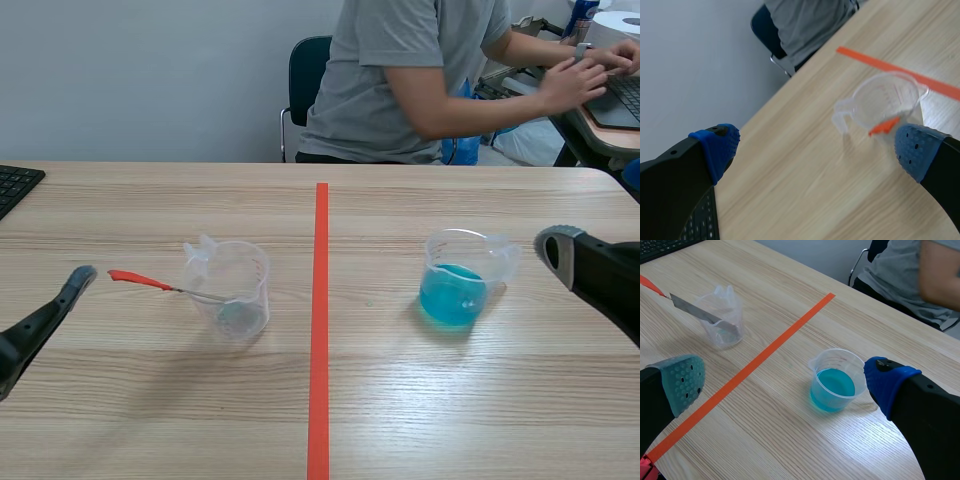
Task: Do the redox reaction experiment.
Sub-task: 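Return to the home posture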
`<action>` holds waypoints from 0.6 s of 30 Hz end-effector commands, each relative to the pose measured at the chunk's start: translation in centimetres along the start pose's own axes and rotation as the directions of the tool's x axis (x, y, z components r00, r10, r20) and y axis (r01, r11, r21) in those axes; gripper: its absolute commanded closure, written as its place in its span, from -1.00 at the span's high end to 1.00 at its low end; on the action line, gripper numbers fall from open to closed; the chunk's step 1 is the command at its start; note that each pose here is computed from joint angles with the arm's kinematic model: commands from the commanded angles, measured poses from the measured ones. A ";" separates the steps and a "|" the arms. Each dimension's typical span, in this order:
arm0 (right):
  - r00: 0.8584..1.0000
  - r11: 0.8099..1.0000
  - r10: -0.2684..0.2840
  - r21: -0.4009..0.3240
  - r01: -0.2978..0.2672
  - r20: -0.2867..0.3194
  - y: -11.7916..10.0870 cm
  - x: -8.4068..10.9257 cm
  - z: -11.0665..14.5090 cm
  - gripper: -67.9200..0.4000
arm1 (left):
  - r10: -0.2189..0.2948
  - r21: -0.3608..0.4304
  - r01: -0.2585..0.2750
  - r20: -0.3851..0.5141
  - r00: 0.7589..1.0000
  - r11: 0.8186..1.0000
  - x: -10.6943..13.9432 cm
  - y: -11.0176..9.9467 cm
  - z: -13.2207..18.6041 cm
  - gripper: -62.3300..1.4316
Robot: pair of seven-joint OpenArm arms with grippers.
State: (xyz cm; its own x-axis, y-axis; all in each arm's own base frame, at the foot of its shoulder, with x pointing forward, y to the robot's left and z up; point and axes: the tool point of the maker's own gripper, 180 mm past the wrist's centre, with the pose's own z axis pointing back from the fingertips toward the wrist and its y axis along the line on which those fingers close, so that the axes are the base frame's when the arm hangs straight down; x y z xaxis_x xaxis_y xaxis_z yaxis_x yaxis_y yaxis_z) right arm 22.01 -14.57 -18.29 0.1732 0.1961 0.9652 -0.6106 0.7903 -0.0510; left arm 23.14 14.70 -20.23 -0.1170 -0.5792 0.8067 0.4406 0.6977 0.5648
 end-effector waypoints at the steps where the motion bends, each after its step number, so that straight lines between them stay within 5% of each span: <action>1: 0.999 1.000 0.012 0.001 -0.012 0.040 0.1 1.2 -0.1 1.00 | -0.006 0.007 0.006 0.022 1.000 1.000 1.0 0.3 -0.2 1.00; 18: 0.999 1.000 0.012 0.001 -0.012 0.039 0.1 1.2 -0.1 1.00 | -0.011 0.003 0.011 0.016 1.000 1.000 1.0 0.2 -0.2 1.00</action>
State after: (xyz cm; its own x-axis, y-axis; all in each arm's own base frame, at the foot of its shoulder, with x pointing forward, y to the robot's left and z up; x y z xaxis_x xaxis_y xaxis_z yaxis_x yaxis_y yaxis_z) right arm 22.01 -14.57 -18.29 0.1732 0.1961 0.9652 -0.6106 0.7903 -0.0510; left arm 23.19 14.26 -19.73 -0.1202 -0.5828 0.8037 0.4419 0.6935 0.5690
